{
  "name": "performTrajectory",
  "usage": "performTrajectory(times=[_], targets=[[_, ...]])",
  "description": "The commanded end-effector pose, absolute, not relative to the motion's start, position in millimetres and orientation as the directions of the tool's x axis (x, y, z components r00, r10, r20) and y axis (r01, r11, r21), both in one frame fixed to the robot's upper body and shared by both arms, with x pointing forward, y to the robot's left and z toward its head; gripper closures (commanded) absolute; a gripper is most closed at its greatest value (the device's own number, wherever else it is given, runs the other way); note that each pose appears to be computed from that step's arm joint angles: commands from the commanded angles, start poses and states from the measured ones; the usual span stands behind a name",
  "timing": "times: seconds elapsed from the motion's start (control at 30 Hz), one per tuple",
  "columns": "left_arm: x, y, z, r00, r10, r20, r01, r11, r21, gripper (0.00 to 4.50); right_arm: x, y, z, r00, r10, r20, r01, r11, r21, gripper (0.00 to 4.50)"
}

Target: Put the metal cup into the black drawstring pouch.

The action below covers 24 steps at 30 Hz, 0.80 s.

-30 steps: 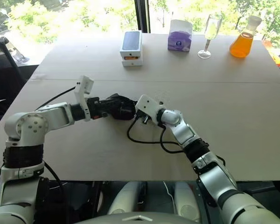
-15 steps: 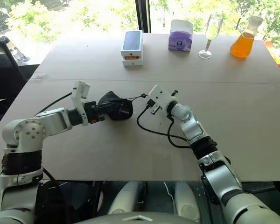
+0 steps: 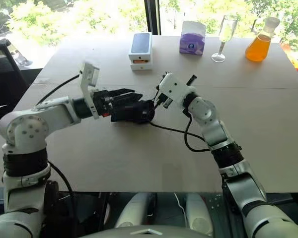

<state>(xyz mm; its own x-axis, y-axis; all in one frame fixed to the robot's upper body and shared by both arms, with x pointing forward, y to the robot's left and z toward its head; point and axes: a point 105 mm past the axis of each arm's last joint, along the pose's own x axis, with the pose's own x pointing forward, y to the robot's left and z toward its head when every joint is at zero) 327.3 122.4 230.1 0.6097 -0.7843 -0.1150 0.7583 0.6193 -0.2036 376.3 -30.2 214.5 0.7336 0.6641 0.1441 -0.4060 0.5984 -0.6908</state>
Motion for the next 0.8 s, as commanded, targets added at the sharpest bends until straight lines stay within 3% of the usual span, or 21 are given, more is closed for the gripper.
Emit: performTrajectory(times=[0.03, 0.13, 0.53, 0.67, 0.77, 0.8], targets=[[341, 110, 240, 0.628, -0.774, -0.074, 0.769, 0.633, -0.094, 1.51, 361, -15, 244, 0.675, 0.707, 0.208, -0.382, 0.577, -0.722, 4.50], [346, 104, 239, 0.635, -0.768, -0.079, 0.772, 0.635, 0.023, 1.51, 358, -9, 247, 0.665, 0.718, 0.208, -0.389, 0.570, -0.723, 4.50], [352, 88, 237, 0.595, -0.801, -0.062, 0.803, 0.590, 0.083, 1.51, 345, 6, 255, 0.634, 0.739, 0.227, -0.405, 0.567, -0.717, 4.50], [354, 83, 235, 0.585, -0.809, -0.060, 0.811, 0.580, 0.075, 2.52, 344, 6, 256, 0.634, 0.740, 0.227, -0.406, 0.568, -0.716, 4.50], [355, 81, 234, 0.577, -0.815, -0.057, 0.816, 0.573, 0.069, 3.63, 342, 6, 255, 0.632, 0.741, 0.227, -0.410, 0.568, -0.713, 4.50], [355, 81, 234, 0.574, -0.817, -0.056, 0.818, 0.571, 0.064, 4.20, 342, 6, 255, 0.633, 0.741, 0.226, -0.411, 0.569, -0.713, 4.50]])
